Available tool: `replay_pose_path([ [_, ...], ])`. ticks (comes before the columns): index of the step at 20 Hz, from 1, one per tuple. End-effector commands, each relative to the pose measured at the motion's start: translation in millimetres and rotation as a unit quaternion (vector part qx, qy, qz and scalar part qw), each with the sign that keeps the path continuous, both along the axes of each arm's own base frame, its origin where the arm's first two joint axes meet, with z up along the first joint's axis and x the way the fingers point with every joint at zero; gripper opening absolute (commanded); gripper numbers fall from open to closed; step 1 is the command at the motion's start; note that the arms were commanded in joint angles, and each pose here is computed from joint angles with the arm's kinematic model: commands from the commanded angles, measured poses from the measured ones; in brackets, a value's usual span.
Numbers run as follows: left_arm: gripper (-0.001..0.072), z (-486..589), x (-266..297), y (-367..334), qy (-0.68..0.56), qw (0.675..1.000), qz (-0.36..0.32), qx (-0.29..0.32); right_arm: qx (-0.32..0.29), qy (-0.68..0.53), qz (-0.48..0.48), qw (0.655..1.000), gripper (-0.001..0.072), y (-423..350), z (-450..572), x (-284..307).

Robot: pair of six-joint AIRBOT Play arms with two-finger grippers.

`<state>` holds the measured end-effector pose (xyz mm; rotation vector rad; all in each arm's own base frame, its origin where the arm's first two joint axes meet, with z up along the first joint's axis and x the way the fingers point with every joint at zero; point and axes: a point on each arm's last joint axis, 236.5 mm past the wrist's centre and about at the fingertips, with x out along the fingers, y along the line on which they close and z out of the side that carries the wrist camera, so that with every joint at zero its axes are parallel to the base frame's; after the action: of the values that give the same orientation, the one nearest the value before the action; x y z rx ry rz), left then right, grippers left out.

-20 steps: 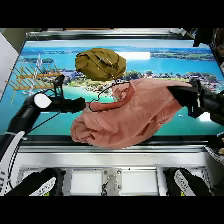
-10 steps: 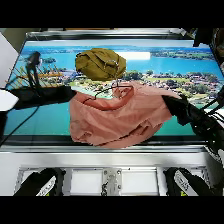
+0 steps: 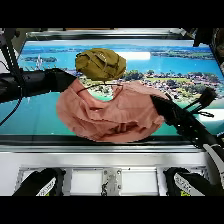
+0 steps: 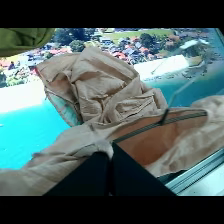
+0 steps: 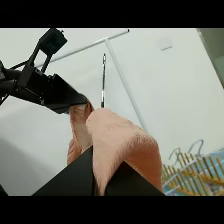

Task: Fold the clothes and pants, and hang the long-sleeved shirts on hangers.

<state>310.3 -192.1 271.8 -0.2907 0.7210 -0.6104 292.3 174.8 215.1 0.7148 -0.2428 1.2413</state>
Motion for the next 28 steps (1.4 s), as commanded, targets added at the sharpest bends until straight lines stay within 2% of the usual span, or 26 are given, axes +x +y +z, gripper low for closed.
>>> replay_pose_path([
  [1, 0.0006, 16, -7, -12, -0.024, 1.0, -0.004, 0.01, 0.05, -0.005, -0.019, 0.999, 0.0004, 17, 2, 10],
  [8, 0.0006, 12, -10, -51, -0.022, 0.998, -0.049, 0.029, 0.073, 0.027, 0.025, 0.997, 0.0004, 57, -9, 0],
  [12, 0.0006, 14, -3, -70, -0.015, 0.997, -0.07, 0.039, 0.093, 0.027, 0.012, 0.995, 0.0004, 50, -3, 5],
  [16, 0.0006, 6, 1, -50, -0.009, 0.994, -0.056, 0.094, 0.11, 0.025, -0.001, 0.994, 0.0004, 42, 3, 9],
  [19, 0.0006, 4, 1, -17, -0.008, 0.991, -0.006, 0.135, 0.112, 0.018, -0.002, 0.994, 0.0004, 41, 9, 6],
  [22, 0.0006, 6, -3, -3, -0.015, 0.991, 0.019, 0.134, 0.107, 0.012, -0.007, 0.994, 0.0004, 41, 16, 4],
  [28, 0.0007, -22, -19, -18, -0.016, 0.992, 0.0, 0.121, 0.109, -0.014, -0.011, 0.994, 0.0003, 40, 43, 0],
])
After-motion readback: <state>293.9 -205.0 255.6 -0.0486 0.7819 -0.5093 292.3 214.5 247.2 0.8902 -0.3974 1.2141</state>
